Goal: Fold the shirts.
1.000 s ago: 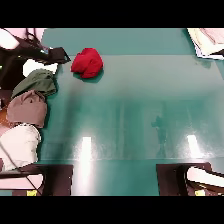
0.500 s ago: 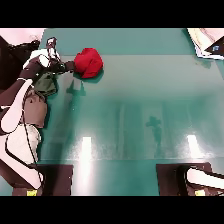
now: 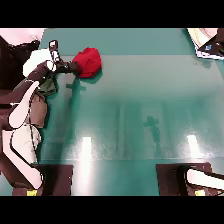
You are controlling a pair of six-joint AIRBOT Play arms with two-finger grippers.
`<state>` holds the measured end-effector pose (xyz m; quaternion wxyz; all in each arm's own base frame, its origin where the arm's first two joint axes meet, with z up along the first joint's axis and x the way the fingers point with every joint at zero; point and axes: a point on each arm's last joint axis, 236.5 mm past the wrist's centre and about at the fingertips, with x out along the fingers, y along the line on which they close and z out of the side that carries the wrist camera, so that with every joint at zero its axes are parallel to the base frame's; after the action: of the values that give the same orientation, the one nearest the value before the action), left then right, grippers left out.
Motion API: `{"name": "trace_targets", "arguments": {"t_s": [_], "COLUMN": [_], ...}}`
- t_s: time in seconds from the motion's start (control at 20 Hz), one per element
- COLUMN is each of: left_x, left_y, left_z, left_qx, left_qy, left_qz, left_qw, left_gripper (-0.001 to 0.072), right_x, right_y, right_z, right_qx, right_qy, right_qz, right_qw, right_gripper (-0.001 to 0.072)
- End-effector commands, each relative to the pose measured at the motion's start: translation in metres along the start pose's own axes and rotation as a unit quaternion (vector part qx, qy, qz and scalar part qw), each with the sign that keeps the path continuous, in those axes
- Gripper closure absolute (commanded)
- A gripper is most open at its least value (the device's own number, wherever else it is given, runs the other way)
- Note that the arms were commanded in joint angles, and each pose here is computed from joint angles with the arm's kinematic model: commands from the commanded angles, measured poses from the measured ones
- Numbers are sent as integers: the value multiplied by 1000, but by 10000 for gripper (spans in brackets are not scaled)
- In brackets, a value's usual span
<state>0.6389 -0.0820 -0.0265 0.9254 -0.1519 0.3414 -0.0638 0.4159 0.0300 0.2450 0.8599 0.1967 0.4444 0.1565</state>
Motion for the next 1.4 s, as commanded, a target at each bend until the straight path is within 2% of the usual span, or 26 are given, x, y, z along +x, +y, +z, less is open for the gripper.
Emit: {"name": "trace_targets", "arguments": {"t_s": [0.0,0.1,0.2,0.3,0.4,0.6,0.7,0.8,0.9,1.0,1.15,1.35], "left_x": [-9,-39,-99,-192,-295,-435,-472,-479,-453,-402,-322,-266], "left_y": [-24,-57,-112,-183,-246,-327,-357,-377,-380,-363,-309,-245], "left_z": [12,46,101,150,174,152,125,90,51,12,-34,-81], "left_qx": [-19,31,100,161,189,268,293,304,307,296,277,295], "left_qy": [15,15,-22,-90,-166,-217,-208,-159,-87,3,110,189], "left_qz": [-33,-69,-138,-240,-341,-424,-460,-490,-493,-460,-358,-253], "left_qw": [999,997,985,953,906,838,812,802,809,837,885,902], "left_gripper": [683,684,684,684,684,684,684,684,684,684,683,683], "right_x": [0,0,-2,-7,-19,-57,-77,-96,-117,-136,-151,-131], "right_y": [1,1,3,11,23,40,48,52,56,55,50,39], "right_z": [2,4,13,26,44,71,74,72,70,65,52,31], "right_qx": [-1,-1,-2,-4,-8,-24,-33,-39,-44,-46,-44,-35], "right_qy": [-4,-8,-29,-62,-109,-200,-229,-248,-267,-283,-279,-215], "right_qz": [0,1,2,14,26,24,22,15,8,-4,-21,-24], "right_qw": [1000,1000,1000,998,994,979,973,968,963,958,959,976], "right_gripper": [696,696,696,696,696,696,696,696,696,696,696,697]}}
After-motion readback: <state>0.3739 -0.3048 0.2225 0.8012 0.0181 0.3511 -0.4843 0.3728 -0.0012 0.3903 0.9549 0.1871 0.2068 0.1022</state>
